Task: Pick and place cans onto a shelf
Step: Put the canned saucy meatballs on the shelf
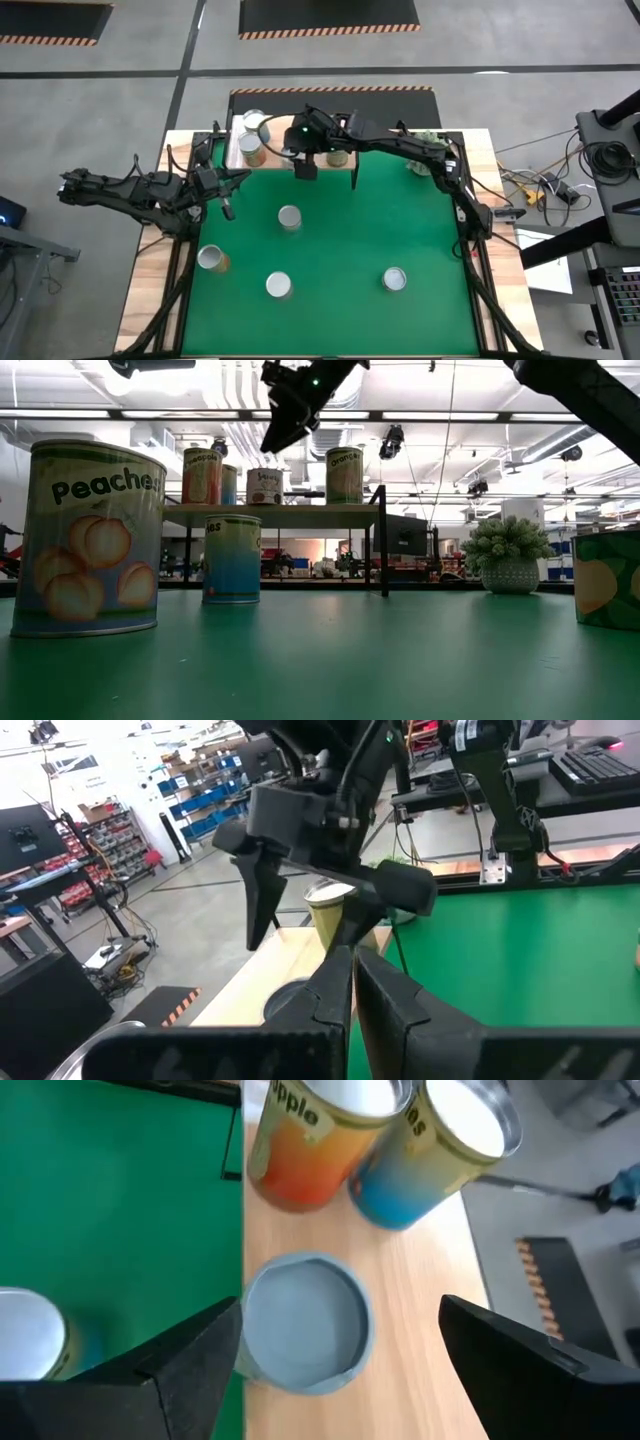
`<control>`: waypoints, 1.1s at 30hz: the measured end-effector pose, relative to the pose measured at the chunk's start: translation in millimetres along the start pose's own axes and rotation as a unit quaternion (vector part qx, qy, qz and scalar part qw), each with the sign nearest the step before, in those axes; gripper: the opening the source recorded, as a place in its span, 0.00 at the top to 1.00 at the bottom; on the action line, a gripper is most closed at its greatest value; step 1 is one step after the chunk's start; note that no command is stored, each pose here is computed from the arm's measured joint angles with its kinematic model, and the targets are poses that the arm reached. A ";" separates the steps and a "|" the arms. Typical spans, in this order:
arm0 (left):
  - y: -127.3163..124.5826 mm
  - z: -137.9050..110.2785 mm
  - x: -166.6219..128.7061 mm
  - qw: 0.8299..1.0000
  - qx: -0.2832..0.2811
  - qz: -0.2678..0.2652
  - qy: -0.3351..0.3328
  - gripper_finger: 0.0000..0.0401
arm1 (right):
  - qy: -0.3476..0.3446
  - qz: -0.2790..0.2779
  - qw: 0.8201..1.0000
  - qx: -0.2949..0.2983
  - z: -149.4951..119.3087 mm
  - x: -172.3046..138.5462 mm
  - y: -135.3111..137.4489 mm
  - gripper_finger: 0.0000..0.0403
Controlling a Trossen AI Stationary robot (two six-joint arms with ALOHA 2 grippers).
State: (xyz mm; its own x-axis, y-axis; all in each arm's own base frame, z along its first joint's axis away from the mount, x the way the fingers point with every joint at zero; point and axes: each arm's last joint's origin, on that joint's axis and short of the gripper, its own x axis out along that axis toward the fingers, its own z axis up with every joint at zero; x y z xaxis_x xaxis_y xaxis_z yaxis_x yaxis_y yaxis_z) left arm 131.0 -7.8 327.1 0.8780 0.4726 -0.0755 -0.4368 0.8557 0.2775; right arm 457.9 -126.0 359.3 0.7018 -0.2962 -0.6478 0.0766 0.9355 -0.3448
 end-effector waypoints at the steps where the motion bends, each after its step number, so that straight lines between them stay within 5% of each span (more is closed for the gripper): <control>1: 0.0 0.0 0.0 1.000 0.000 0.000 0.000 1.00 | -0.004 -0.001 1.000 -0.002 0.7 0.0 -0.3 0.20; 5: 0.0 0.0 0.0 1.000 0.000 0.000 0.000 1.00 | -0.012 -0.003 1.000 -0.009 -0.4 6.9 -4.4 0.32; 18: -1.3 -0.4 1.4 1.000 0.007 -0.001 0.003 1.00 | -0.021 0.027 0.999 -0.023 -7.3 21.7 -7.0 0.95; 33: -1.4 -0.4 1.5 1.000 0.007 -0.001 0.003 1.00 | 0.019 0.011 0.999 -0.049 -24.7 42.3 0.6 0.97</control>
State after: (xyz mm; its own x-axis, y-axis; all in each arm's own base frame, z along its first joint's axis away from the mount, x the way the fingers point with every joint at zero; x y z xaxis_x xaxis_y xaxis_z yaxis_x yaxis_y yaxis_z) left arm 132.8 -8.2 326.2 0.8774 0.4727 -0.0816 -0.4329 0.8535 0.2901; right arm 470.2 -142.7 314.9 0.6755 -0.2838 -0.6805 -0.0102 0.9193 -0.3935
